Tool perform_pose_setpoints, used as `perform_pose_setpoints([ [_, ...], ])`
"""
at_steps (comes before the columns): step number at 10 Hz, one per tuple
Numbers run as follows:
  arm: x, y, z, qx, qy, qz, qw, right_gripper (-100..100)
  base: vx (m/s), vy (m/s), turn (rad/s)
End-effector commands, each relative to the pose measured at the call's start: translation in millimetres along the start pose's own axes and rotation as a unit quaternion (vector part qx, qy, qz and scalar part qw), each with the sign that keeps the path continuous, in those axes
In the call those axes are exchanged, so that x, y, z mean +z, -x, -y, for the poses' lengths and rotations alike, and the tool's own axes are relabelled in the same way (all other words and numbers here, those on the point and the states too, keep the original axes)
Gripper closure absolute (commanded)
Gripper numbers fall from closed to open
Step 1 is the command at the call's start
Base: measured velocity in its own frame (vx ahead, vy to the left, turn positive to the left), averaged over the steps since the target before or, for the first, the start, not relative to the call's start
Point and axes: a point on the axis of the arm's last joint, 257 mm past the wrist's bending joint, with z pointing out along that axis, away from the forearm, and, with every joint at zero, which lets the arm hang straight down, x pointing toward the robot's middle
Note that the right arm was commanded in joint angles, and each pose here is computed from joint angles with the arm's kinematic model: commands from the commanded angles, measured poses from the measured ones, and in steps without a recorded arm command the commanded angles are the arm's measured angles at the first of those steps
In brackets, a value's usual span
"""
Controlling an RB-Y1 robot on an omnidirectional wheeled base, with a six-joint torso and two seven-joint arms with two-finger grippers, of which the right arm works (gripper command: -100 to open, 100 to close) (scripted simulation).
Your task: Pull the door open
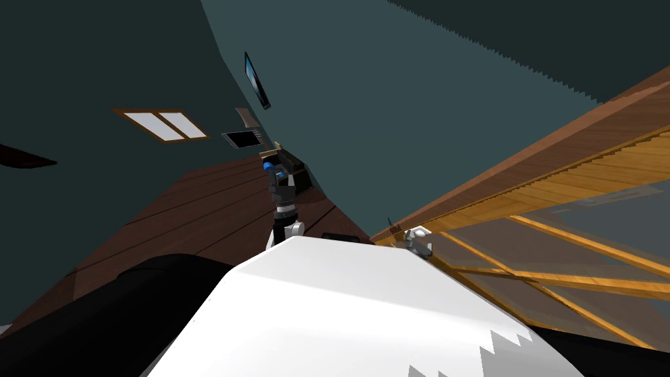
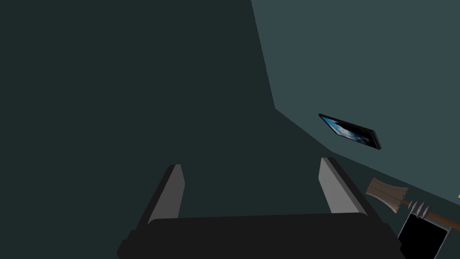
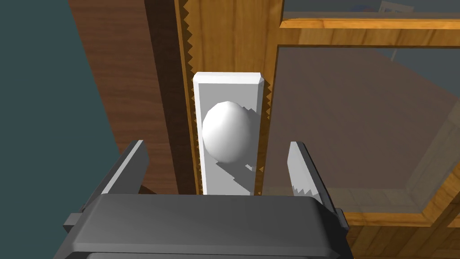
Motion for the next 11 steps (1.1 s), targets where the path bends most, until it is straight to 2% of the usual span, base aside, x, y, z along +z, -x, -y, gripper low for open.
perform_pose_setpoints([
  [1,-1.5,0.9,0.4,0.001,-0.008,0.002,1.0000,-100,0.103,-0.049,-0.077],
  [4,-4.9,3.2,1.1,0.001,-0.024,0.007,0.9997,-100,0.145,-0.063,-0.110],
  [5,-7.6,4.9,1.4,0.000,-0.021,0.008,0.9997,-100,0.045,-0.006,-0.039],
  [6,-7.6,4.9,1.4,0.000,-0.021,0.008,0.9997,100,-0.023,0.021,0.036],
  [11,-7.6,4.9,1.4,0.000,-0.021,0.008,0.9997,100,-0.007,-0.002,-0.002],
])
